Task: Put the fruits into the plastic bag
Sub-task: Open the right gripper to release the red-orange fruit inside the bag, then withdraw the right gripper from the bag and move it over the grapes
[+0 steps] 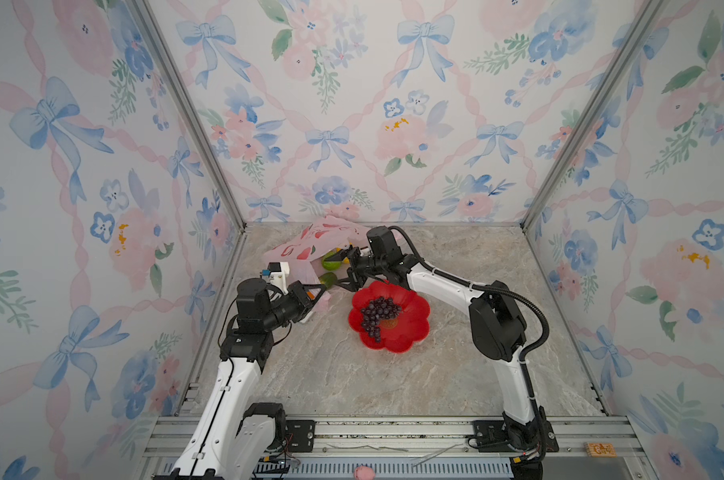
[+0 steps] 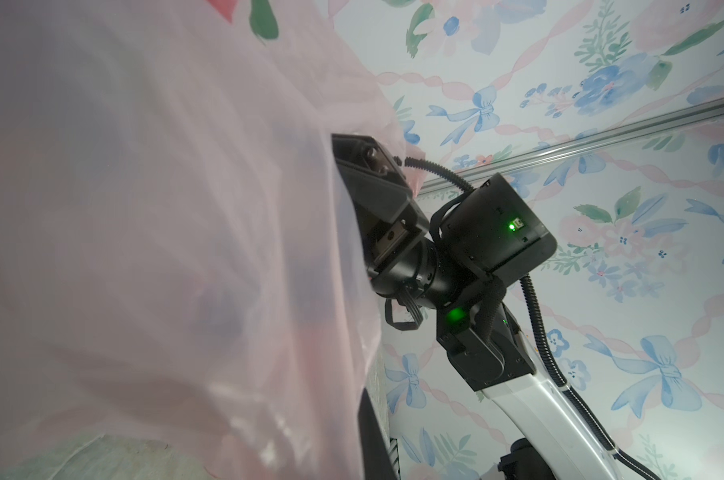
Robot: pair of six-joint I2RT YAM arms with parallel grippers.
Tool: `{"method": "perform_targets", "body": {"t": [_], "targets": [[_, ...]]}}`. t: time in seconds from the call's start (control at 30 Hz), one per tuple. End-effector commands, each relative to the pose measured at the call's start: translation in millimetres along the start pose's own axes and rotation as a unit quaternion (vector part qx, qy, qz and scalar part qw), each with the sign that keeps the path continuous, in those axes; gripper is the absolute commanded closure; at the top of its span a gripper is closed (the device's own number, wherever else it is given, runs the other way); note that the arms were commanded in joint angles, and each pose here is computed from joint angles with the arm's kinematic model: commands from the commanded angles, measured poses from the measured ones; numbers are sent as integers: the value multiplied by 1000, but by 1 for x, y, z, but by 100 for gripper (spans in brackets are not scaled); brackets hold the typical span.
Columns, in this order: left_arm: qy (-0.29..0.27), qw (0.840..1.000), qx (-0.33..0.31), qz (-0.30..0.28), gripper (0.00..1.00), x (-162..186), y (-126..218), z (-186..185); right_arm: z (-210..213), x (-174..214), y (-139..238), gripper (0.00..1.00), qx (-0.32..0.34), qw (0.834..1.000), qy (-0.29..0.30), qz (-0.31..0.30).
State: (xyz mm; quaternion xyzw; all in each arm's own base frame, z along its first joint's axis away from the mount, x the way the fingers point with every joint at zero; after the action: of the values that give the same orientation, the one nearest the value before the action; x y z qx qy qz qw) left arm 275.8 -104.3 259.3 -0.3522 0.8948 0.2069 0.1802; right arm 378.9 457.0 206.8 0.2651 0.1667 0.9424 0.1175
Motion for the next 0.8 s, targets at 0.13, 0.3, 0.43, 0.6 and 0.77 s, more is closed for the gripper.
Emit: {"method": "perform_targets", "body": {"t": [0.13,0.3,0.43,0.6,0.77], "targets": [[-13,1000,5,-13,100,-7,-1,-2,-18,15,48,20,69,996,61,3],[-12,1000,3,-14,100,-7,-1,0,-31,26,72,20,120,989,90,3],[-11,1000,2,-14,100,-7,-1,1,-41,39,95,19,167,977,133,2],[-8,1000,0,-13,100,-4,-1,4,-64,47,130,18,245,950,195,-11],[-4,1000,-2,-9,100,-1,-2,7,-82,52,164,17,306,919,249,-29]]}}
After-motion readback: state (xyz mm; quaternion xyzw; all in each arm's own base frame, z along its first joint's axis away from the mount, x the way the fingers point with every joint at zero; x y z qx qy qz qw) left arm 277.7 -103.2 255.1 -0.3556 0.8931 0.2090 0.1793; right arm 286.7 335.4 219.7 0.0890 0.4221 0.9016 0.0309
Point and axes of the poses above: each gripper's point midway between its finger pads, its own y axis back along the fingers, its own z axis along the line the jaws close on, x = y × z, the point moved 2 cm from there along y, back along the fingers, and after that the axes turned 8 degrees about -y, right-handed, at the moved point
